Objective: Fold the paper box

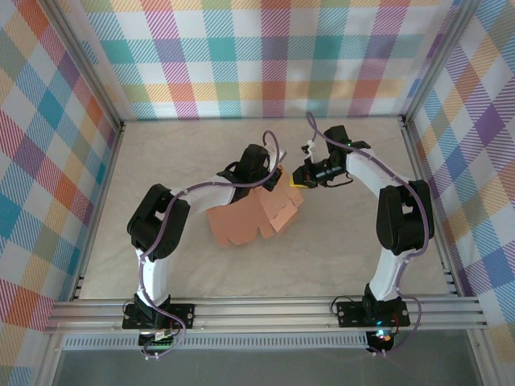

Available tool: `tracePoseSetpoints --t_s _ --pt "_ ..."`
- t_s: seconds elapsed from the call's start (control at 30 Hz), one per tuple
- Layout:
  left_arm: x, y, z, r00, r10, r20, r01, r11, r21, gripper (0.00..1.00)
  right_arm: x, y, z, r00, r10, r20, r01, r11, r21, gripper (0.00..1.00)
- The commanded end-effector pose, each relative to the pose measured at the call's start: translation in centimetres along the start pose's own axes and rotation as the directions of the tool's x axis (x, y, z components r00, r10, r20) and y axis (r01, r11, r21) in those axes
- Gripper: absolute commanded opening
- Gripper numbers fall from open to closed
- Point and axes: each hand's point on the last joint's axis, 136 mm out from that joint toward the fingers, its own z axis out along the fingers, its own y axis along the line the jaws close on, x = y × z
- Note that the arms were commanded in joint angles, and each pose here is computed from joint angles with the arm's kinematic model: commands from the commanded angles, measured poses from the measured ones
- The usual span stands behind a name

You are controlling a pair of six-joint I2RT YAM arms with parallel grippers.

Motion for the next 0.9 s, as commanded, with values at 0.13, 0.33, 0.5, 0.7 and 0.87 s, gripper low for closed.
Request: tracePoseSetpoints --t_s 0.13,0.33,0.5,0.7,0.87 --pt "-2.5 -7.1 -1.9 0.973 0.218 0.08 -0.216 0.976 -0.032 0.04 -2.5 0.8 -0.5 0.988 -0.12 0.092 0.121 0.993 -0.005 0.0" --pt "-3.0 -6.5 -2.4 0.984 0.145 0.105 -0.145 0.989 -0.001 0.08 -2.4 0.6 -0.5 0.988 -0.123 0.088 0.123 0.992 0.007 0.0" --pt "-4.6 -5.9 -4.0 0.992 -0.019 0.127 0.001 0.99 0.142 0.32 -2.2 0.1 -0.7 0.986 -0.144 0.086 0.141 0.989 0.043 0.0" --pt "-6.6 -3.6 -7.9 0.965 -0.2 0.169 0.157 0.959 0.238 0.7 -1.9 -1.6 -0.9 0.971 -0.227 0.08 0.214 0.965 0.15 0.0" --pt "-4.2 0.6 -10.3 0.924 -0.359 0.134 0.315 0.911 0.267 0.82 -1.6 -1.3 -1.4 0.931 -0.351 0.103 0.332 0.929 0.165 0.0"
